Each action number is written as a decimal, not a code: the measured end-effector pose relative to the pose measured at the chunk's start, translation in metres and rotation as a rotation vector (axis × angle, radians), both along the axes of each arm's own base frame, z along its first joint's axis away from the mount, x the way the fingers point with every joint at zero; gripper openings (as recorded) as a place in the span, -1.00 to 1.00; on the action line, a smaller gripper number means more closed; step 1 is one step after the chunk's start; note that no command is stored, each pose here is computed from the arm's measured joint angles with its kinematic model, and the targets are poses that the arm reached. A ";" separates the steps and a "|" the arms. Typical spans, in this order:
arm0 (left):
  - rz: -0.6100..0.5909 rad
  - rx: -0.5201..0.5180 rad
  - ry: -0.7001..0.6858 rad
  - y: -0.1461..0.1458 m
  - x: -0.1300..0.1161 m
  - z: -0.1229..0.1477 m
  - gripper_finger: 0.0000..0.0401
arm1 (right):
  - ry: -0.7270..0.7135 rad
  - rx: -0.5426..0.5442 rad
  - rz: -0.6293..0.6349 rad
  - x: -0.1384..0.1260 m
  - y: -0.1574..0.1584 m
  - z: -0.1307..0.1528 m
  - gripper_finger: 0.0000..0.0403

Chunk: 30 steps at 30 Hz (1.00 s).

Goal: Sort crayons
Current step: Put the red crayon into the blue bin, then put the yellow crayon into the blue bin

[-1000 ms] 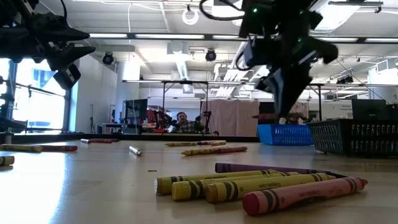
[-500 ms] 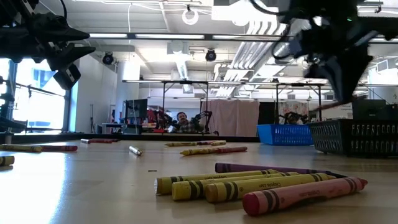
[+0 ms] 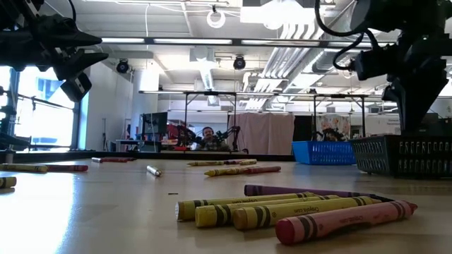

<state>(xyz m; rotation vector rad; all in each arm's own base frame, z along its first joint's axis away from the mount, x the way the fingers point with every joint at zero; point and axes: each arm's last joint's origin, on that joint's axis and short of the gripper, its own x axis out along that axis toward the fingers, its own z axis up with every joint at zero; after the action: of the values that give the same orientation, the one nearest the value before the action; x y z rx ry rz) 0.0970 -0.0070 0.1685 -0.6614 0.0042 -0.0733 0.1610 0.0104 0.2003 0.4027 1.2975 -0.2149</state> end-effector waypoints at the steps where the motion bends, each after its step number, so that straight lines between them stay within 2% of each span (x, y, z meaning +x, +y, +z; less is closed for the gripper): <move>1: 0.000 0.000 0.000 0.000 0.000 0.000 -0.51 | -0.002 0.000 0.000 0.000 0.000 0.000 -0.69; 5: 0.000 0.000 0.000 0.000 0.000 0.000 -0.51 | -0.053 0.005 0.001 0.005 0.000 0.002 -0.59; 7: 0.000 0.000 0.000 0.000 0.000 0.000 -0.51 | -0.150 0.004 0.021 0.014 0.001 0.005 -0.58; 12: 0.000 0.000 0.000 0.000 0.000 0.000 -0.51 | -0.522 -0.090 0.220 0.052 0.003 0.019 -0.57; 14: 0.000 0.000 0.000 0.000 0.000 0.000 -0.51 | -0.588 -0.144 0.318 0.064 0.003 0.018 -0.57; 17: 0.000 0.000 0.000 0.000 0.000 0.000 -0.51 | -0.608 -0.199 0.409 0.080 0.002 0.006 -0.57; 20: 0.000 0.000 0.000 0.000 0.000 0.000 -0.51 | -0.570 -0.244 0.473 0.093 -0.003 -0.012 -0.57; 24: 0.000 0.000 0.000 0.000 0.000 0.000 -0.51 | -0.530 -0.280 0.522 0.112 -0.009 -0.029 -0.57; 30: 0.000 0.000 0.000 0.000 0.000 0.000 -0.51 | -0.513 -0.291 0.509 0.154 -0.019 -0.021 -0.57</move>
<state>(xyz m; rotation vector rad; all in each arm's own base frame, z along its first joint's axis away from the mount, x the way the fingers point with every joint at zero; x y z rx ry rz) 0.0970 -0.0070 0.1685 -0.6613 0.0041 -0.0733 0.3153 -0.0087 0.1793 -0.1263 0.8087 0.1267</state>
